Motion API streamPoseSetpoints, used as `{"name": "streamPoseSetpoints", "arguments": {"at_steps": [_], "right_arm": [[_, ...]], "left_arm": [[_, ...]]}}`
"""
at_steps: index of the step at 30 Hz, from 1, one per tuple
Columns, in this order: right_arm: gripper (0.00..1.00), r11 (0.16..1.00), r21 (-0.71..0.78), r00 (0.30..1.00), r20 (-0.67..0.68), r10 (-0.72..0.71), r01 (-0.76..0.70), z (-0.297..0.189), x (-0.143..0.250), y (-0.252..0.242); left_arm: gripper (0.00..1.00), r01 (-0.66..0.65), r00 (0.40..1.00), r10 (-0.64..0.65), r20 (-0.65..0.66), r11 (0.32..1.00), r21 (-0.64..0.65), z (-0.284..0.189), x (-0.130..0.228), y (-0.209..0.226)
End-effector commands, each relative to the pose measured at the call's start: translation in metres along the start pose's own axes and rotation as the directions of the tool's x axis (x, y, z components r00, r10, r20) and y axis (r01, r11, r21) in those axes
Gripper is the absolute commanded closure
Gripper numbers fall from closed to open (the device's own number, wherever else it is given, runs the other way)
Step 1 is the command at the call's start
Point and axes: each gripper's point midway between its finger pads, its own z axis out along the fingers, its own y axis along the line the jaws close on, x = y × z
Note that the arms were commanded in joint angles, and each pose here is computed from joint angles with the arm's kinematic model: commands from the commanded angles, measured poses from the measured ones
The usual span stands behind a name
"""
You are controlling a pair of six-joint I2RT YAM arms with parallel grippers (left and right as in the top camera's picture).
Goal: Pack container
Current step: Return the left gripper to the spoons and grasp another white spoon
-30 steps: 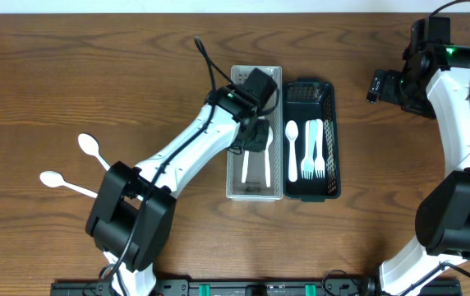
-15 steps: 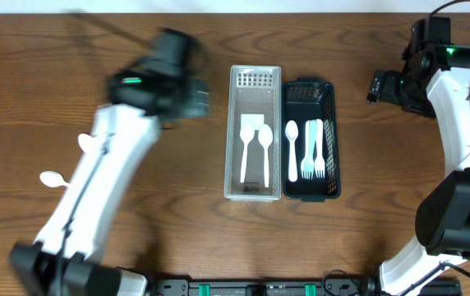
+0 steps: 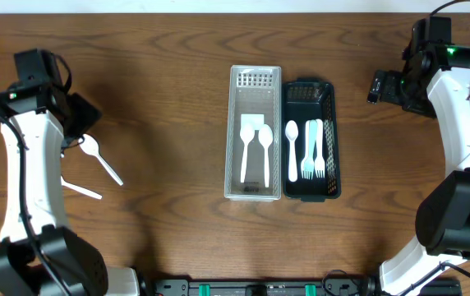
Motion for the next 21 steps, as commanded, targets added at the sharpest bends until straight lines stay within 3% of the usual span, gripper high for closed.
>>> {"name": "streamPoseSetpoints", "arguments": {"at_steps": [1,9,21], "right_arm": [[0.01,1.0,0.003,1.0,-0.005,-0.01,0.01,0.0,0.001,-0.003],[0.01,1.0,0.003,1.0,-0.011,-0.01,0.01,0.001,0.002,-0.003],[0.01,1.0,0.008,0.999,-0.034,-0.012,0.012,0.0,0.008,-0.004]], "left_arm": [[0.15,0.031,0.998,-0.035,-0.06,0.998,-0.062,0.032,0.014,0.015],[0.14,-0.039,0.985,0.028,-0.17,0.997,-0.067,0.09,0.038,0.012],[0.16,-0.104,0.961,0.098,-0.26,0.994,-0.01,0.137,0.054,-0.003]]}}
